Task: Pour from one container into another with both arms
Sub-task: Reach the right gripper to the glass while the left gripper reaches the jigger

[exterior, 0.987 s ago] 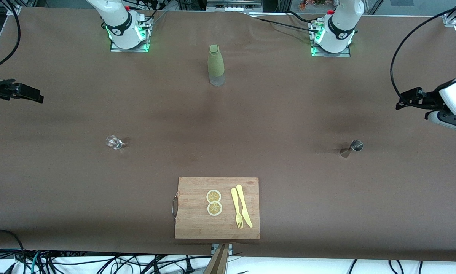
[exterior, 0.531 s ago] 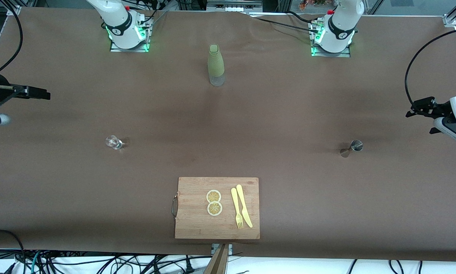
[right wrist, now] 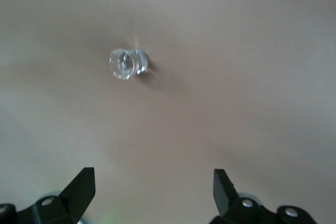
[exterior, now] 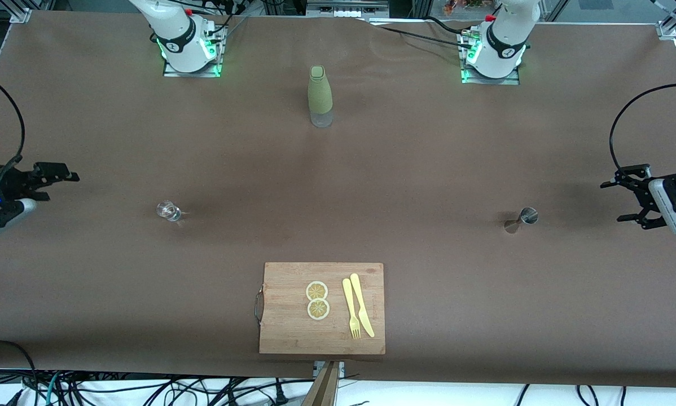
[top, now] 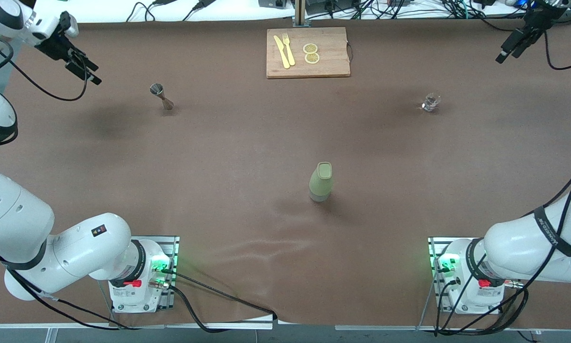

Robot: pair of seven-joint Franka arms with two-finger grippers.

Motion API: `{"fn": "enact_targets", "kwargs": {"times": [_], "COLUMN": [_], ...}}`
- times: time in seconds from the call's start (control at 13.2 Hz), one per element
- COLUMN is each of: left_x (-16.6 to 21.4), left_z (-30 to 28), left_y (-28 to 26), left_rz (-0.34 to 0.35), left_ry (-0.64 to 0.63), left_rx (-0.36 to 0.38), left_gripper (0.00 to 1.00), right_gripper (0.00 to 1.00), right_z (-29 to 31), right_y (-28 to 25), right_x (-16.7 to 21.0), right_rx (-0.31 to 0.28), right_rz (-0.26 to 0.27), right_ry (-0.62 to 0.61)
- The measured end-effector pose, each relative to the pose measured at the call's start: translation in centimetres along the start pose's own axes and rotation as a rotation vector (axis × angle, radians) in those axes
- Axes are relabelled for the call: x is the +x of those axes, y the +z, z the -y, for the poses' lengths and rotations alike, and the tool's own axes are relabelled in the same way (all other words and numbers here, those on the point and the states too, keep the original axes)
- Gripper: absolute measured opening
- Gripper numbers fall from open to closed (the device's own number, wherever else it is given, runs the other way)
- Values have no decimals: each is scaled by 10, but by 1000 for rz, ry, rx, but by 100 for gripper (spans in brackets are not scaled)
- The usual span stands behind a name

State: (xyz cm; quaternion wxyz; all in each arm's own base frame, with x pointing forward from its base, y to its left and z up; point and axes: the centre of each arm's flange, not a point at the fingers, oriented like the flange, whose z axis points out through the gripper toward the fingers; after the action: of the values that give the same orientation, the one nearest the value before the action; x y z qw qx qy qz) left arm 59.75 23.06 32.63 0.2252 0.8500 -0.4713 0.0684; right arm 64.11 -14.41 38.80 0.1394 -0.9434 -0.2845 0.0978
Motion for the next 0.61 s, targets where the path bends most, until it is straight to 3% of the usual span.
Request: {"fn": "enact_targets", "kwargs": {"times": [0.3, 0.61], "left_x": [-28, -35], "left_z": [28, 41], "left_y": [62, 127], "left_rz": [-182, -401], "left_ry": [171, 380], "left_rx": [-41, -51], "left_gripper": [100, 100], "right_gripper": [100, 100], "right_z": [-49, -73], "right_y": [77, 143], "right_x": [4, -2], "right_rx": [120, 200], "right_rz": [-192, -429], "right_ry": [-262, -517]}}
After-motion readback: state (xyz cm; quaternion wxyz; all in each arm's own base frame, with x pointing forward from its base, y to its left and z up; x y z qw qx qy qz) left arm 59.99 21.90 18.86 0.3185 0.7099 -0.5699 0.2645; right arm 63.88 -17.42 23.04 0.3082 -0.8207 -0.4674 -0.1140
